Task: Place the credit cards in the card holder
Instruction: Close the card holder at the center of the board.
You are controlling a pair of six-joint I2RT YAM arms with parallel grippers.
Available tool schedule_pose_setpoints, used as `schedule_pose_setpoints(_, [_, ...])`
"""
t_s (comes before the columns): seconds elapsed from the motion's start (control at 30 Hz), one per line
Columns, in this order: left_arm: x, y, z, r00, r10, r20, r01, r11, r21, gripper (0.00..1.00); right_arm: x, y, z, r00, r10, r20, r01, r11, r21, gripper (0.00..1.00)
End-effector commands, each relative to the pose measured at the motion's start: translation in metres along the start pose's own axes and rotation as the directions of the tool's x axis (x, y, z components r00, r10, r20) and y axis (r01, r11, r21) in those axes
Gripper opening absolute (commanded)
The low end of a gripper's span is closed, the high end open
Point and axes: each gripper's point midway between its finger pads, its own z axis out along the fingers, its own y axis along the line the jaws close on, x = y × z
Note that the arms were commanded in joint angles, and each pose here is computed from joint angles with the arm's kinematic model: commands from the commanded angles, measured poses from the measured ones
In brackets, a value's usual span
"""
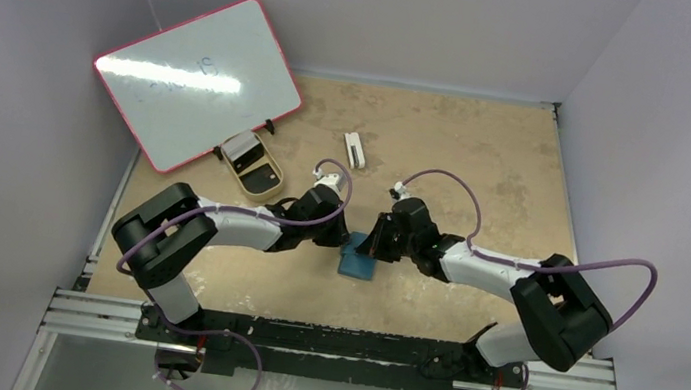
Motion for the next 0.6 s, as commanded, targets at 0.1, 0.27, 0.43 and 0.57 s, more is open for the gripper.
schedule_pose_setpoints(0.1, [-0.009, -0.001, 0.004, 0.999, 0.031, 0.019, -0.031, 0.999, -0.01, 0.04, -0.003, -0.003, 0.001, 0.999, 0.045, 0.016, -0.046, 0.998, 0.034, 0.0])
schedule_pose_setpoints(0.27, [-0.01, 0.0, 0.002, 0.999, 0.034, 0.021, -0.034, 0.999, -0.015, 0.04, 0.004, -0.012, 0.002, 0.998, 0.066, 0.0, -0.066, 0.996, 0.067, 0.0])
schedule_pose_setpoints(0.43, [-0.012, 0.001, 0.002, 0.999, 0.039, 0.024, -0.039, 0.999, -0.027, 0.04, 0.004, -0.013, -0.001, 0.997, 0.081, 0.008, -0.081, 0.994, 0.078, 0.0])
schedule_pose_setpoints(0.57, [-0.012, 0.002, 0.001, 0.999, 0.041, 0.022, -0.04, 0.999, -0.036, 0.04, 0.005, -0.018, -0.001, 0.996, 0.094, 0.008, -0.094, 0.99, 0.105, 0.0])
